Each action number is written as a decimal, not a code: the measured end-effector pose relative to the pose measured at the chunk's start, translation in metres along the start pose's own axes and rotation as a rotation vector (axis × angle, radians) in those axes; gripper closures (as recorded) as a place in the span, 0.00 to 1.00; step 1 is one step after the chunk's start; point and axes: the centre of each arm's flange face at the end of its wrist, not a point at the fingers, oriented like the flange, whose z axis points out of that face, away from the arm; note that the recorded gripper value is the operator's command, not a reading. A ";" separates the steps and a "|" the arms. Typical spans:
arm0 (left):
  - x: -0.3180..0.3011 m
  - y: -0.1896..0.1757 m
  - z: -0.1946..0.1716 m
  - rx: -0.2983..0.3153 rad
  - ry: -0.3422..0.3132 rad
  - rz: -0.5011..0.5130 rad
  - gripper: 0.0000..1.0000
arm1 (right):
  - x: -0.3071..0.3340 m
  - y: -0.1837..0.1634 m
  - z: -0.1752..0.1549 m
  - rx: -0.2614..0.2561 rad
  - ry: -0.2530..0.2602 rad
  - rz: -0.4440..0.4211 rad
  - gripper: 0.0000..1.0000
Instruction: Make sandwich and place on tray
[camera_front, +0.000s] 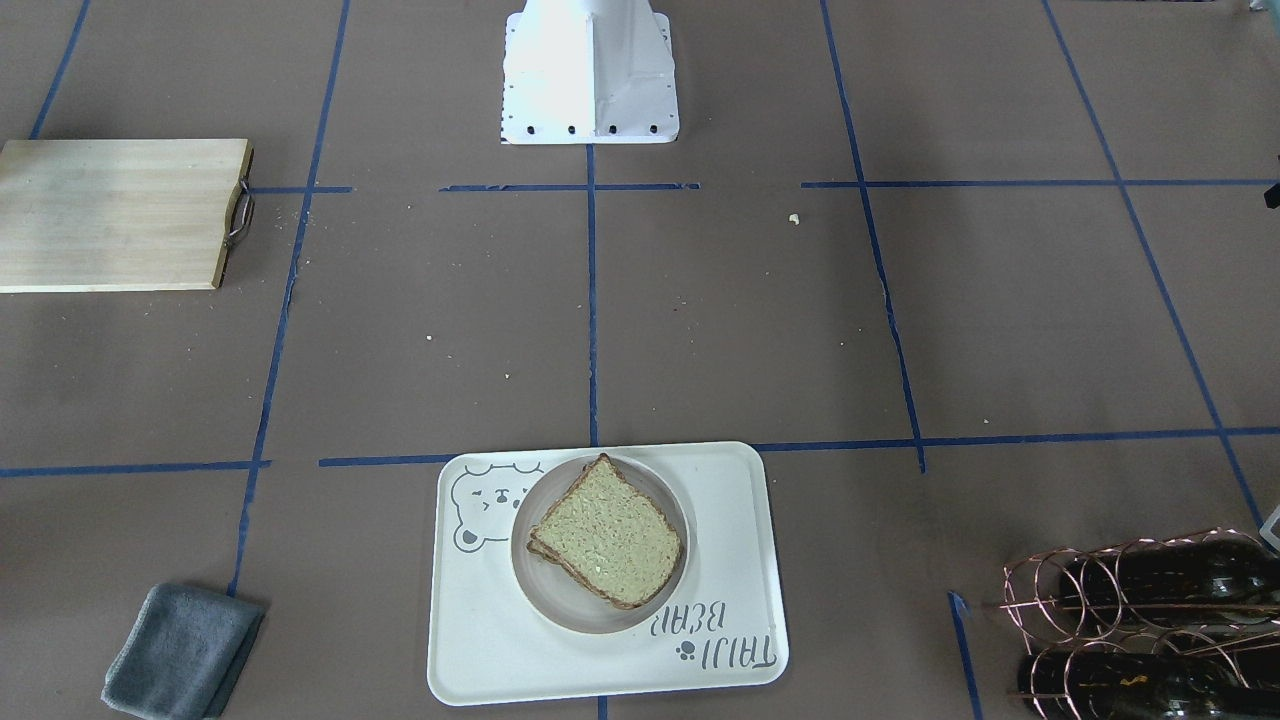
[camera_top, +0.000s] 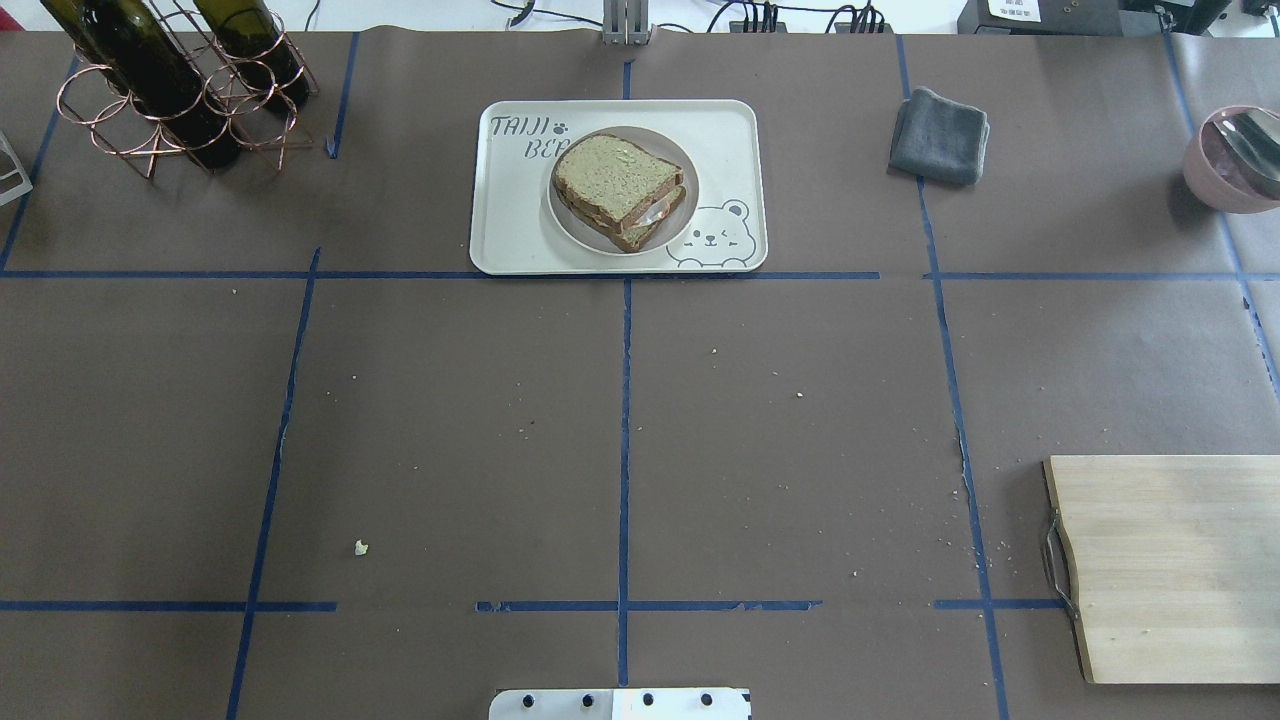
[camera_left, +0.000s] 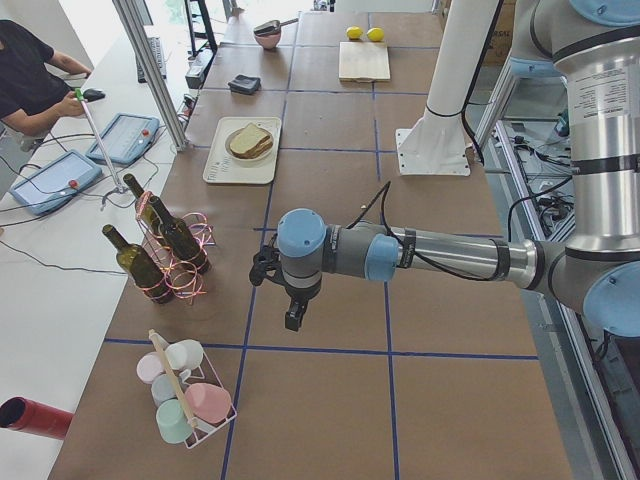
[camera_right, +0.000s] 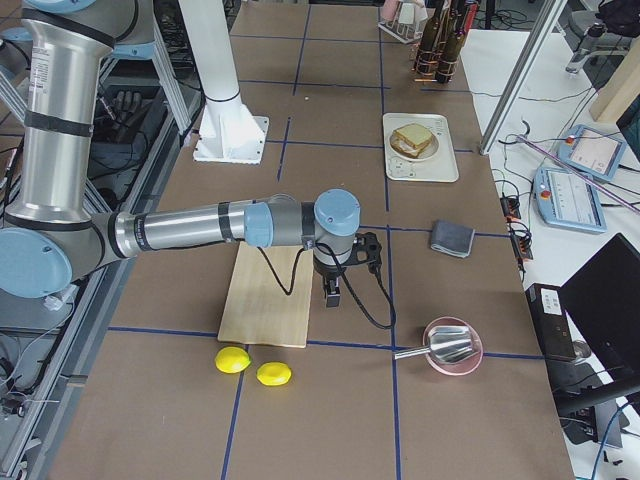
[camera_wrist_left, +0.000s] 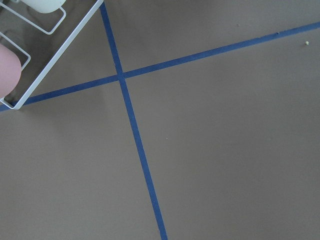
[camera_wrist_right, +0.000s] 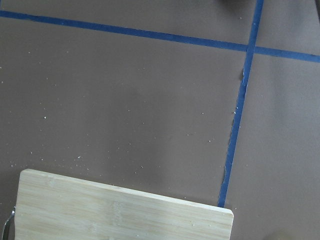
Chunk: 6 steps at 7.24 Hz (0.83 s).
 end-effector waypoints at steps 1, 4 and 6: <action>0.001 -0.002 -0.002 -0.002 -0.002 -0.001 0.00 | 0.004 0.000 0.000 0.001 -0.004 0.014 0.00; -0.003 -0.001 0.000 -0.014 -0.003 -0.015 0.00 | 0.014 0.001 0.000 0.004 -0.014 0.038 0.00; -0.007 0.001 0.002 -0.023 -0.011 -0.028 0.00 | 0.014 0.001 -0.001 0.008 -0.013 0.035 0.00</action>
